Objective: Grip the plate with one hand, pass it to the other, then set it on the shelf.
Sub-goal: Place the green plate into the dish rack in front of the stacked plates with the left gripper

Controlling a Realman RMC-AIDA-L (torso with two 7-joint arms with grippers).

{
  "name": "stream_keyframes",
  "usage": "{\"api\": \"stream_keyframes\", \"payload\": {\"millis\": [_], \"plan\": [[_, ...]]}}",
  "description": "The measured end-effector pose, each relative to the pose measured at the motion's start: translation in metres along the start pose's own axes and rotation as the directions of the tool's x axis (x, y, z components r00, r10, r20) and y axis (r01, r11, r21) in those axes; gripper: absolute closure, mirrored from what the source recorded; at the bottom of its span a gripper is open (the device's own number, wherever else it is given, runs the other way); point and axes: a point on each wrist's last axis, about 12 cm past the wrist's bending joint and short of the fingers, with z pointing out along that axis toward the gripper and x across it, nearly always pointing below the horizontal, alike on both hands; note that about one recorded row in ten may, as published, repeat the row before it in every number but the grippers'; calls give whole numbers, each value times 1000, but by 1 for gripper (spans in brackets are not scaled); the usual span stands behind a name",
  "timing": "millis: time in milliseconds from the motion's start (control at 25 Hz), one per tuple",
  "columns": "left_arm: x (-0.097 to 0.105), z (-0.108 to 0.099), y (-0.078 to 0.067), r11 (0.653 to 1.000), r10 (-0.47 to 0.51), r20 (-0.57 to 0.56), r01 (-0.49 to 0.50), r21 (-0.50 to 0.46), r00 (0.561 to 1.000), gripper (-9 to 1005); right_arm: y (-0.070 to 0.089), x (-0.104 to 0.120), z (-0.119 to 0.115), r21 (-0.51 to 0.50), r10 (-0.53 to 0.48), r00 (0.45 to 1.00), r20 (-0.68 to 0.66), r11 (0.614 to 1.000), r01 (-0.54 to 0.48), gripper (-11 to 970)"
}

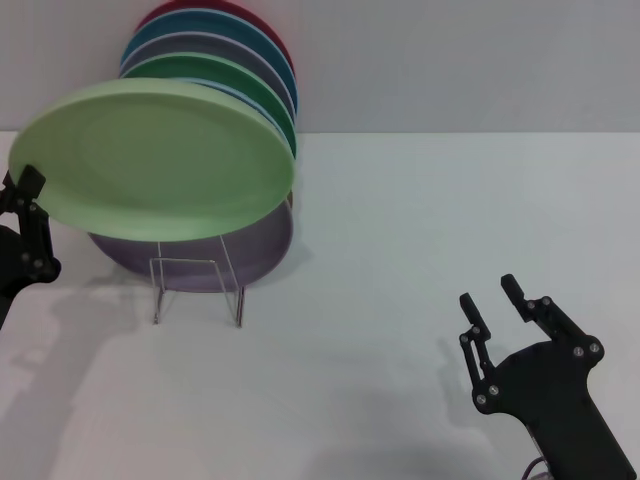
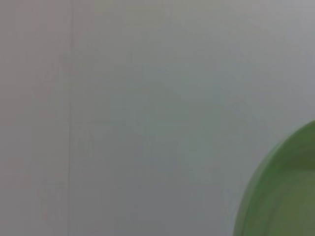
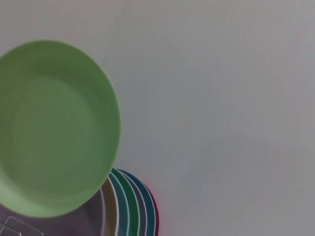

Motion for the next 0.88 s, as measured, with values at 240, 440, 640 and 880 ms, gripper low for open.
{"api": "stream_keyframes", "payload": {"millis": [240, 440, 640, 880], "plan": [[1, -2, 7, 1000, 25, -19, -25, 11, 1000, 924, 0, 0, 0, 0, -1, 1000, 0, 1000, 1, 603], [2, -4, 12, 998, 50, -34, -49, 25, 998, 920, 0, -1, 0, 2, -3, 1000, 1, 1000, 3, 598], [5, -5, 15, 997, 77, -64, -74, 37, 995, 916, 0, -1, 0, 4, -2, 1000, 3, 1000, 2, 593], [9, -6, 14, 994, 93, -104, -86, 68, 990, 912, 0, -1, 0, 7, -2, 1000, 5, 1000, 2, 588]]}}
